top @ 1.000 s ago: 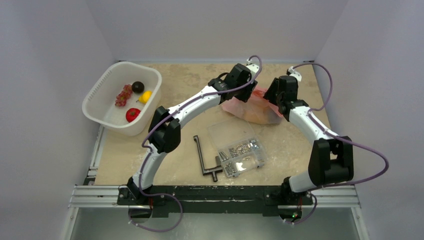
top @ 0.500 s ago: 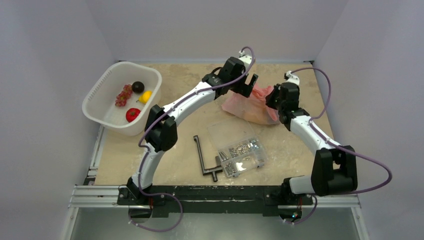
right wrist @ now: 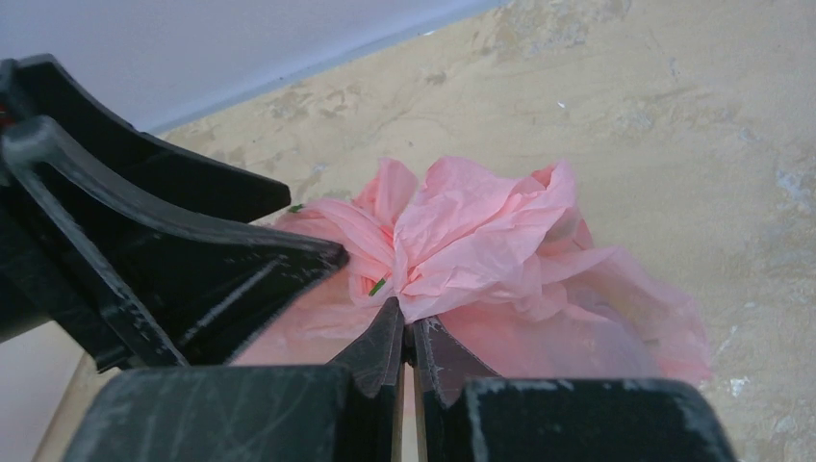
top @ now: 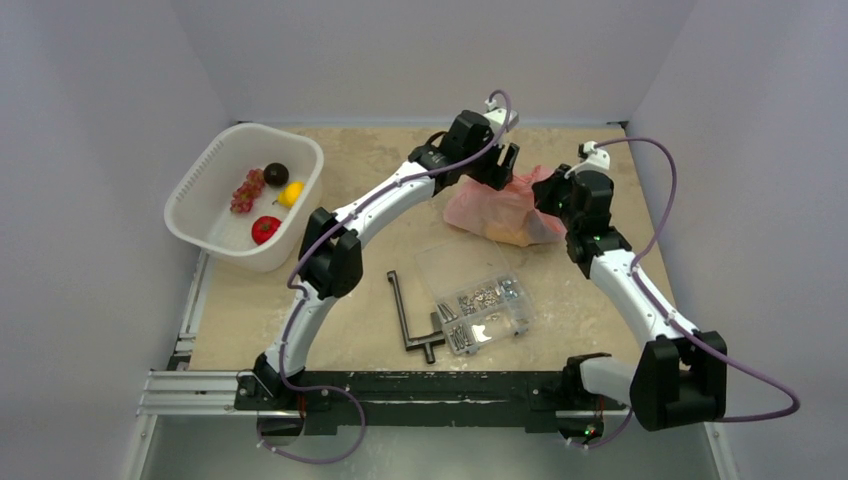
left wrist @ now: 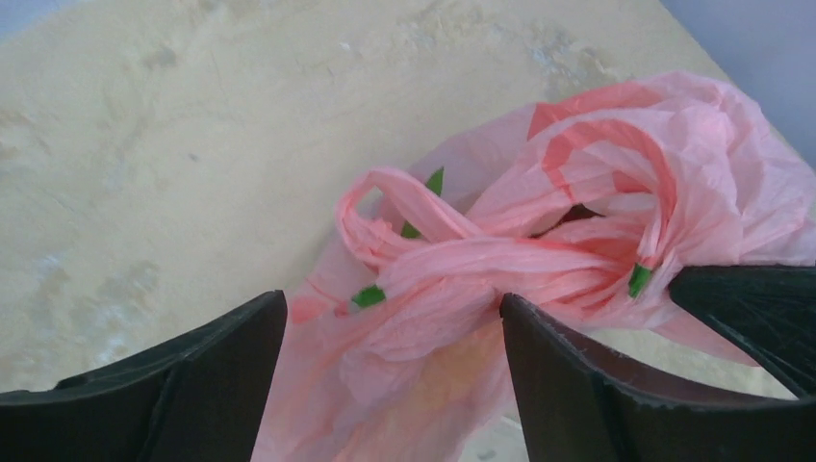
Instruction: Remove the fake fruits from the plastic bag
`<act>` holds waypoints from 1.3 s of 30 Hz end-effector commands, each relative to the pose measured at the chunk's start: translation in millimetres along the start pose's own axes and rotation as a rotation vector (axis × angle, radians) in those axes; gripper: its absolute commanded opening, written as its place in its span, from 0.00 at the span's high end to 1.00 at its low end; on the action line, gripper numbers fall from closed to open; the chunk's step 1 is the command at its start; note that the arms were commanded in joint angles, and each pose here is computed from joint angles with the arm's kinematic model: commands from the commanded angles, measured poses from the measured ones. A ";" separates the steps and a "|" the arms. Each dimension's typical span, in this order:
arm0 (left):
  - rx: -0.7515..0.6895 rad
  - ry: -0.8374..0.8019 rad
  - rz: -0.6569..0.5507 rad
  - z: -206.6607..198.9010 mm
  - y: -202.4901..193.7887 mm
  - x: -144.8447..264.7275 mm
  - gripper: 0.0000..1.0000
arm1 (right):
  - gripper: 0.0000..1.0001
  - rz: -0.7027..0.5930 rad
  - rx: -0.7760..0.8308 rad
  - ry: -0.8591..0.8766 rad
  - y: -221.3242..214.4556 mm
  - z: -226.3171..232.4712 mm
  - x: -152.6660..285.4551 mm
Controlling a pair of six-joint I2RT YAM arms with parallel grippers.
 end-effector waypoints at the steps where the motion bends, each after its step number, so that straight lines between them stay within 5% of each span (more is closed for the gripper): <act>1: 0.091 -0.120 -0.020 -22.6 5.2 25.7 0.10 | 1.00 -0.079 0.011 0.079 20.9 17.3 12.6; 3: 0.070 -0.168 -0.036 -34.0 3.0 24.4 0.10 | 1.00 -0.060 0.016 0.101 22.6 24.2 14.7; 6: 0.050 -0.118 0.017 -36.7 -0.2 14.7 0.29 | 1.00 -0.070 0.011 0.107 22.4 23.5 21.6; 9: 0.106 0.000 0.028 -23.1 -2.4 11.5 0.77 | 1.00 -0.091 0.000 0.106 24.5 23.0 30.6; 11: 0.127 0.095 -0.024 -9.2 4.5 16.0 1.00 | 1.00 -0.111 -0.016 0.046 26.9 13.0 33.0; 17: 0.280 0.200 -0.206 24.4 28.4 50.1 1.00 | 1.00 -0.215 -0.216 -0.166 49.9 -45.2 34.1; 24: 0.498 0.063 -0.310 44.6 43.9 60.9 1.00 | 1.00 -0.076 -0.542 -0.065 43.3 -86.6 25.2; 28: 0.481 -0.019 -0.285 31.8 46.4 55.0 1.00 | 1.00 0.015 -0.511 -0.065 30.1 -92.5 15.8; 33: 0.446 -0.033 -0.184 20.8 29.7 54.8 1.00 | 0.81 -0.008 -0.354 -0.176 38.5 -108.9 21.0; 39: 0.316 0.028 -0.086 13.0 27.9 77.9 0.49 | 0.37 -0.072 -0.217 -0.241 57.0 -102.4 40.3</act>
Point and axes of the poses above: each gripper's point midway between its finger pads, its own x axis back along the fingers, its own z axis along the line the jaws close on, y = z × x, the point moved 2 cm from there along x, back along the fingers, and after that the axes turned 10 degrees about -x, right-handed, at the moved point
